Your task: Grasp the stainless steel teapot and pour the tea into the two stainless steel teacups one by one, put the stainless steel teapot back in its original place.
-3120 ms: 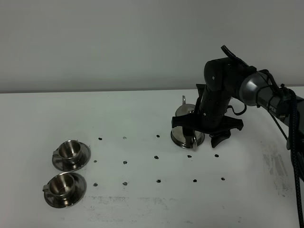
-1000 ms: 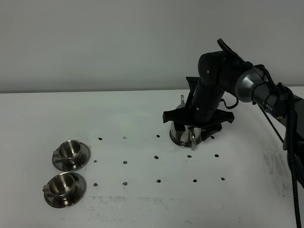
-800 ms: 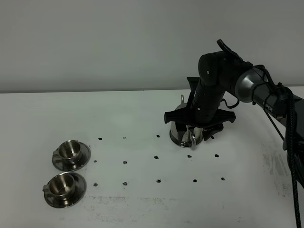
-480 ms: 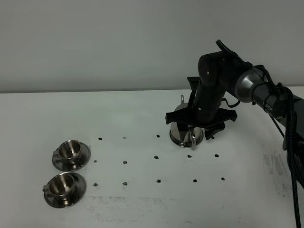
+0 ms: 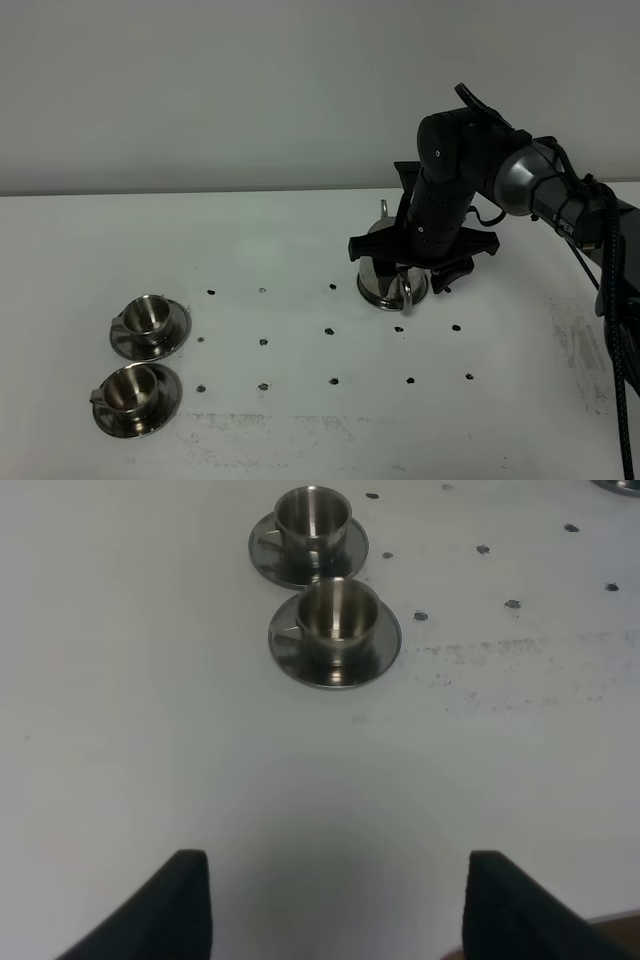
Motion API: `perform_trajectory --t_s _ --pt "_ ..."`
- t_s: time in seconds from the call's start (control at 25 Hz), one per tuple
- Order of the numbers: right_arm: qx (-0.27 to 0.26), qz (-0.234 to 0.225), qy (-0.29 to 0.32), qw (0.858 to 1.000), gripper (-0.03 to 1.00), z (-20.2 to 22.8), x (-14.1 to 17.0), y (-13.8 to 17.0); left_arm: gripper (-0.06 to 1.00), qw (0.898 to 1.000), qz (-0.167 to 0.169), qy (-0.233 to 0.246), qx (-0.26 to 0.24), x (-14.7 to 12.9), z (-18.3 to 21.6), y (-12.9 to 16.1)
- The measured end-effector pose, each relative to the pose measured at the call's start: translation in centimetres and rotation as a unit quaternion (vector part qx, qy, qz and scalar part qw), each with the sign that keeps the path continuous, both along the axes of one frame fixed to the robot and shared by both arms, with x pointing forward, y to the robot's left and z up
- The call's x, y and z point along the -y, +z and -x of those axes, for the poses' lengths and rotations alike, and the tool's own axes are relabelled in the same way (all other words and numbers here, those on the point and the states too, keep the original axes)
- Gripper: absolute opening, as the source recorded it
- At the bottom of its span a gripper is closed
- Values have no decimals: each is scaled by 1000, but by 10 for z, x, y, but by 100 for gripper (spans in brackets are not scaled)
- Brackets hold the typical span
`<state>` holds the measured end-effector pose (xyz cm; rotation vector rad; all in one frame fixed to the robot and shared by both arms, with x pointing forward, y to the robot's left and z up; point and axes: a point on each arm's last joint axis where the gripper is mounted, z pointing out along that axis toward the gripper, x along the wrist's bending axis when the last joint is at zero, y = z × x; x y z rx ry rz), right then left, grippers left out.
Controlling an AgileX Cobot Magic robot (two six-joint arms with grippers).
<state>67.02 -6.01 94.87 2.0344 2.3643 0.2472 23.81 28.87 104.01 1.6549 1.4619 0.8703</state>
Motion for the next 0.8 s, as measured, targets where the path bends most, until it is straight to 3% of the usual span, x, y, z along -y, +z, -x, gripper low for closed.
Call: perform_trajectory --t_s 0.8 --pt "6 11 1 1000 59 -5 9 0 54 1000 0 0 0 0 0 0"
